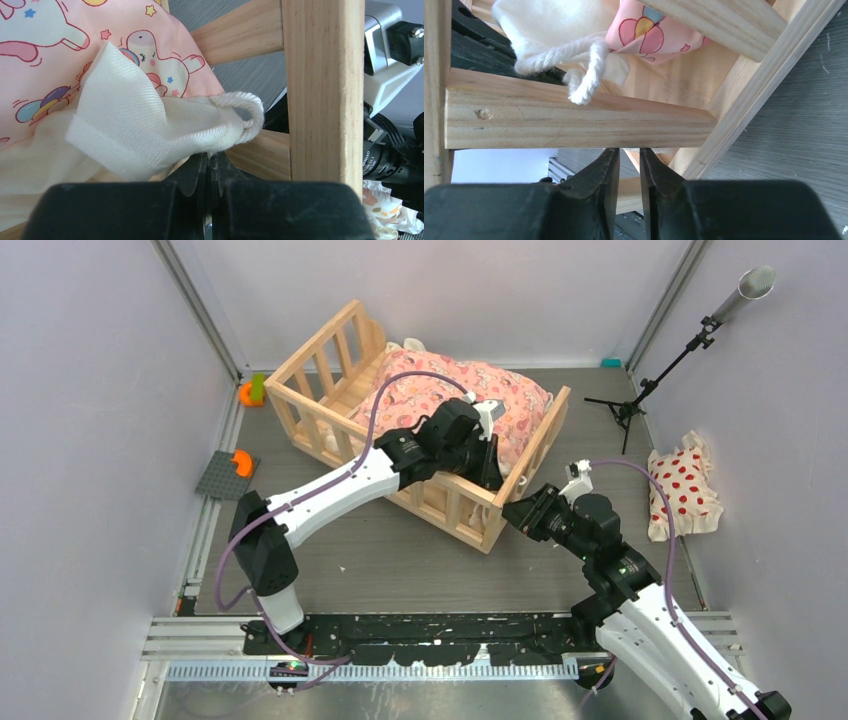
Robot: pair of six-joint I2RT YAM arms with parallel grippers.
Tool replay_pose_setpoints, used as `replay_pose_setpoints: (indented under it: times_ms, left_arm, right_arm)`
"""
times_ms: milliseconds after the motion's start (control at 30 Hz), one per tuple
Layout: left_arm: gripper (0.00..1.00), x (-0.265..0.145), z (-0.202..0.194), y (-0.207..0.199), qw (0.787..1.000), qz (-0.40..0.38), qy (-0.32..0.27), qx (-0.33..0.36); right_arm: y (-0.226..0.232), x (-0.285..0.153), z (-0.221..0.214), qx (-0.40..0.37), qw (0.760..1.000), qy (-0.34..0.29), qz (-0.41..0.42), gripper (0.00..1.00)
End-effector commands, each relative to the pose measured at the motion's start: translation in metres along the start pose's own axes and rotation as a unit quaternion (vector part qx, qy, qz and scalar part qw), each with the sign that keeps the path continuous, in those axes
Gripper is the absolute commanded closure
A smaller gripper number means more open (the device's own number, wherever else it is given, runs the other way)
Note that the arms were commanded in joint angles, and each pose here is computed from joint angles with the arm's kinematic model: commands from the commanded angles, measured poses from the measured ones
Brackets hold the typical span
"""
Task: Set up the pet bed
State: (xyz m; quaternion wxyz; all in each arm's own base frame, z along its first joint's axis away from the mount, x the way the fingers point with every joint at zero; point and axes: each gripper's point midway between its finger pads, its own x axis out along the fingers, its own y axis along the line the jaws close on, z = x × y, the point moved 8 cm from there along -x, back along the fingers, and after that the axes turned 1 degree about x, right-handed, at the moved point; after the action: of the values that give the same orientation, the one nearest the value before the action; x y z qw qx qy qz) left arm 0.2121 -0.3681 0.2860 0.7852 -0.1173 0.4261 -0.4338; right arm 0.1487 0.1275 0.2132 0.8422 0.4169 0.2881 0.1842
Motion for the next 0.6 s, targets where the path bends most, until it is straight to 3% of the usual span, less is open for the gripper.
replay_pose_setpoints:
  times_ms: [0,133,567]
  left_arm:
    - [1.00,-0.028,0.000,-0.021,0.999,-0.035,0.028,0.012]
    - [1.00,-0.027,-0.002,-0.019,0.999,-0.030,0.030,0.012]
    - [1.00,-0.022,-0.002,-0.019,0.999,-0.036,0.030,0.005]
  right_arm:
    - [0.014,0.005,0.042,-0.058,0.988,-0.140,0.011,0.66]
    - [0.024,0.001,0.035,-0.079,0.987,-0.119,0.079,0.53]
    - [0.031,0.020,0.025,-0.060,0.983,-0.077,0.158,0.48]
